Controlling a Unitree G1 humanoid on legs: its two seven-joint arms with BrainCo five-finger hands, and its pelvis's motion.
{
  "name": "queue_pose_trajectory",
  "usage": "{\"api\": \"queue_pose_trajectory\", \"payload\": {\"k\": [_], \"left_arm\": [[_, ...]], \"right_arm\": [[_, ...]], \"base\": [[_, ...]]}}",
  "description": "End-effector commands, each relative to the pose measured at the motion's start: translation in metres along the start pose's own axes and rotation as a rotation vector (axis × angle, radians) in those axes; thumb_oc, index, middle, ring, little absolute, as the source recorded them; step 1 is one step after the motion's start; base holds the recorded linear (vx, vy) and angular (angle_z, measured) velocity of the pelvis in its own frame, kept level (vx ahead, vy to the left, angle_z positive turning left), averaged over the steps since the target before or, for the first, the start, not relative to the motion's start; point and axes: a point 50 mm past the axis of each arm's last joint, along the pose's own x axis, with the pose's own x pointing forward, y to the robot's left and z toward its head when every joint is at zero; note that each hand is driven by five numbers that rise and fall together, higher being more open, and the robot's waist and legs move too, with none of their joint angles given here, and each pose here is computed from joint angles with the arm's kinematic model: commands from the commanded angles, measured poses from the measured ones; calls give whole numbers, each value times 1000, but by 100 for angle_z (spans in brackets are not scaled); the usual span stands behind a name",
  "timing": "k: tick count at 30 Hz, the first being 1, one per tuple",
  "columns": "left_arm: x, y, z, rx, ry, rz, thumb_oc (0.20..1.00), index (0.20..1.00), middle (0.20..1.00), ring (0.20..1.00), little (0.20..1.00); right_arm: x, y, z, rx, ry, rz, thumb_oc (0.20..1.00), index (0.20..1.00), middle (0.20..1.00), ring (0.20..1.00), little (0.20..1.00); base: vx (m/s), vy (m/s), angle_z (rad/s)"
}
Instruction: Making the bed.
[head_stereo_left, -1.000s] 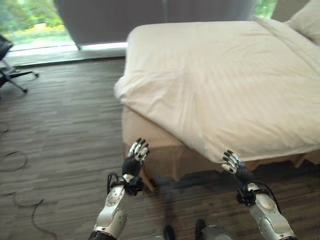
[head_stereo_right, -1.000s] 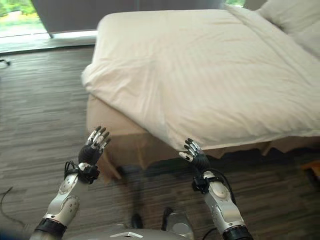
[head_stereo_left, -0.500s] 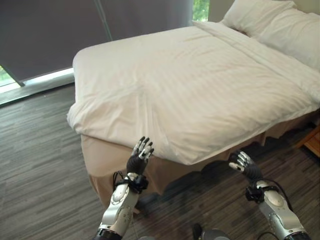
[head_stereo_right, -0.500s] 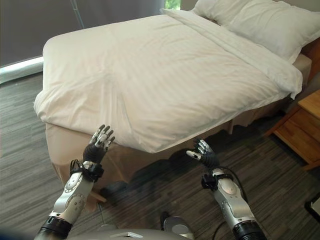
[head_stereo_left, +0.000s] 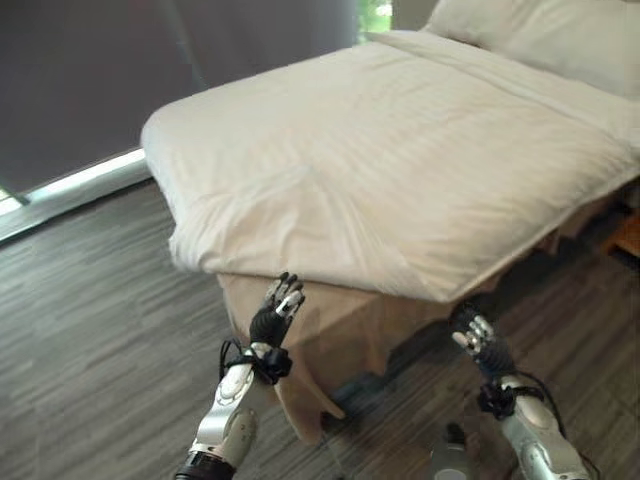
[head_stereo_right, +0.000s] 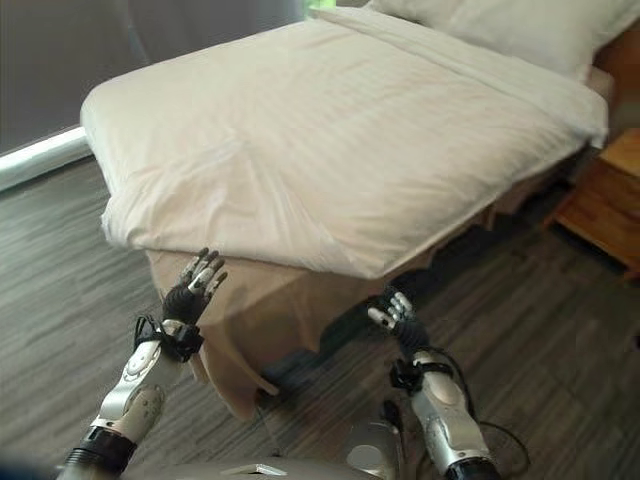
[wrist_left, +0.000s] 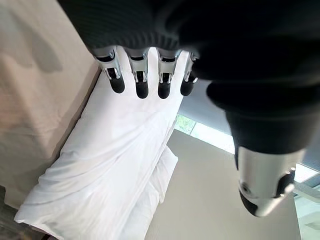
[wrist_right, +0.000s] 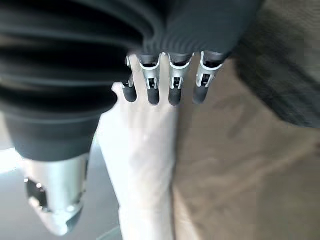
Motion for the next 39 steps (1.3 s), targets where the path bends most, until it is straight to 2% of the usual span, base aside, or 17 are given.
{"api": "queue_pose_trajectory", "payload": {"k": [1, 11, 17, 28, 35, 39], "left_arm": [[-4, 9, 37, 70, -156, -1, 1000, 1000, 1000, 1000, 1000], [-18, 14, 12, -85, -113, 105, 1000, 1000, 1000, 1000, 1000], [-17, 12, 6, -83, -85, 100, 1000, 1000, 1000, 1000, 1000], [-1, 2, 20, -118, -157, 76, 1000, 1000, 1000, 1000, 1000], [-2, 13, 39, -82, -237, 123, 1000, 1000, 1000, 1000, 1000], [2, 10, 51, -74, -284, 83, 1000, 1000, 1000, 1000, 1000]], "right_arm": [[12, 12, 43, -51, -168, 119, 1000, 1000, 1000, 1000, 1000], [22, 18, 66, -126, -248, 129, 1000, 1000, 1000, 1000, 1000], [22, 21, 68, -165, -247, 157, 1000, 1000, 1000, 1000, 1000], [22, 18, 66, -197, -230, 138, 1000, 1000, 1000, 1000, 1000], [15, 6, 65, -240, -221, 123, 1000, 1000, 1000, 1000, 1000], [12, -5, 67, -257, -221, 89, 1000, 1000, 1000, 1000, 1000]], "base": [[-118, 237, -37], [-98, 96, -23], [-52, -48, -5], [-43, 20, 6], [176, 331, -43], [149, 462, -22]]}}
